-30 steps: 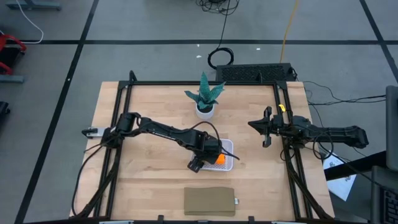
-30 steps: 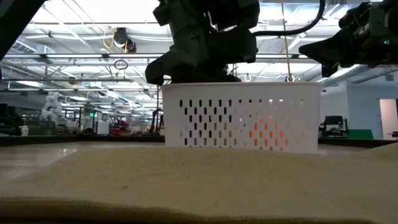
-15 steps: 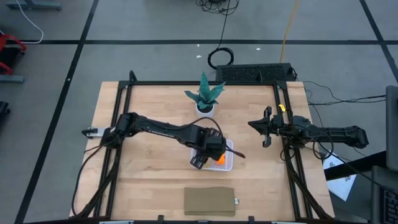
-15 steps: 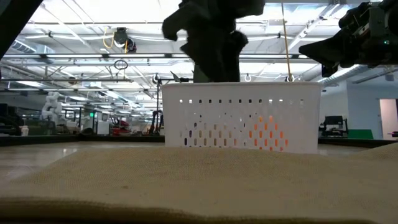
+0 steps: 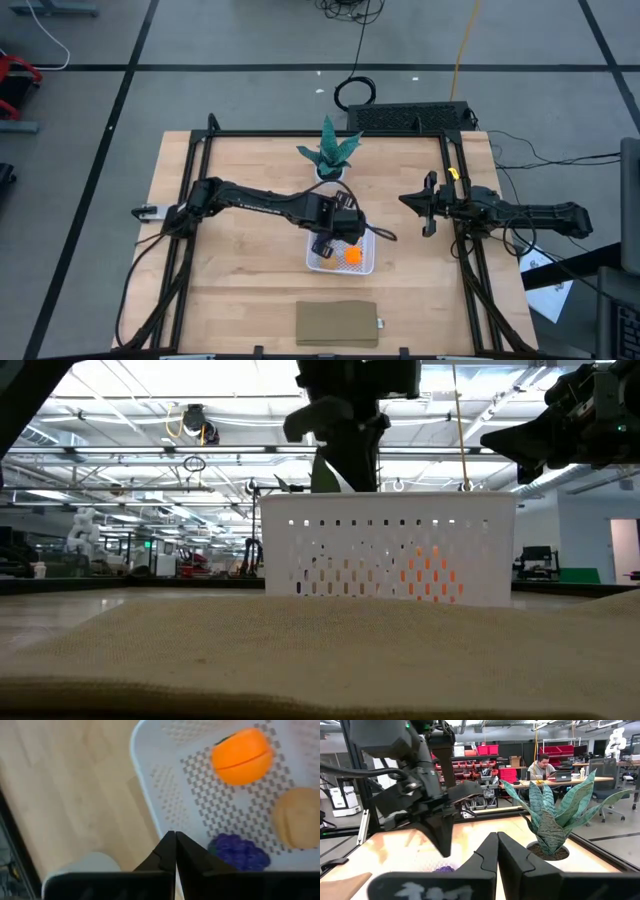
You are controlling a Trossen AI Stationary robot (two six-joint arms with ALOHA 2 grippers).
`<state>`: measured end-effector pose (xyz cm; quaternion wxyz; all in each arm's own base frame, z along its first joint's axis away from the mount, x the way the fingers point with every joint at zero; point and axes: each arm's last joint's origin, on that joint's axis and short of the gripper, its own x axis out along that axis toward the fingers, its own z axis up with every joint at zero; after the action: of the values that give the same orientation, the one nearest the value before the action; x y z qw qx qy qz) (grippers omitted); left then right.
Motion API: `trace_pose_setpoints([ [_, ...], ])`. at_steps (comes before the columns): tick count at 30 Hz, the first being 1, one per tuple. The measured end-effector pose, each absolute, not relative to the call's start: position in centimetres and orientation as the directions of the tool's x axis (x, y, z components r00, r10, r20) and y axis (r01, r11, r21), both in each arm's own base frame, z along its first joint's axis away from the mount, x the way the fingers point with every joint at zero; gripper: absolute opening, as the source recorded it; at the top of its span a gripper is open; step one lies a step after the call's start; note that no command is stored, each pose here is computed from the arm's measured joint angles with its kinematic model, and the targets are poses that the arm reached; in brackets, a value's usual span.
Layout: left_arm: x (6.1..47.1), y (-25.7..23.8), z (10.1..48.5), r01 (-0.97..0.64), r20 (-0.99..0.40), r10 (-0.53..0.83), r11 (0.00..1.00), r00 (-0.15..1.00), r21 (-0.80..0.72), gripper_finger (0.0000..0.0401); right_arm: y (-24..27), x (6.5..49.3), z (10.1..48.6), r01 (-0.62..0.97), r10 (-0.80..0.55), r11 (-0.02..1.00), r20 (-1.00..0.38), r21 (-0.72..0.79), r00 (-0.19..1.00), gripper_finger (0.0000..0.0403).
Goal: Pick and placing Produce into tupperware
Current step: Adjust the white bin
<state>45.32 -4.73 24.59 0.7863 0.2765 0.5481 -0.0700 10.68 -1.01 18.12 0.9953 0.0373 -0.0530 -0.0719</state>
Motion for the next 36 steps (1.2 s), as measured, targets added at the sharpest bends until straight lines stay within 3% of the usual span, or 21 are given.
trace_pose_setpoints([
  [8, 45.4, -2.2, 24.6, 0.276, -0.892, 0.262, 0.885, 0.368, 0.374, 0.0003, -1.0, 10.7, 18.0, 0.14, -0.147, 0.987, 0.087, 0.081, 0.985, 0.0],
  [13, 44.8, -0.9, 23.6, 0.213, -0.915, 0.277, 0.914, 0.294, 0.345, 0.0002, -1.0, 10.7, 18.0, 0.141, -0.147, 0.987, 0.086, 0.073, 0.985, 0.0],
  [22, 43.8, -0.5, 20.5, 0.204, -0.93, 0.312, 0.914, 0.196, 0.35, 0.0003, -1.0, 10.7, 18.0, 0.141, -0.147, 0.987, 0.085, 0.073, 0.985, 0.0],
  [36, 43.6, -1.6, 20.5, 0.193, -0.935, 0.299, 0.922, 0.191, 0.335, 0.0002, -1.0, 10.7, 18.0, 0.141, -0.147, 0.987, 0.086, 0.076, 0.985, 0.0],
])
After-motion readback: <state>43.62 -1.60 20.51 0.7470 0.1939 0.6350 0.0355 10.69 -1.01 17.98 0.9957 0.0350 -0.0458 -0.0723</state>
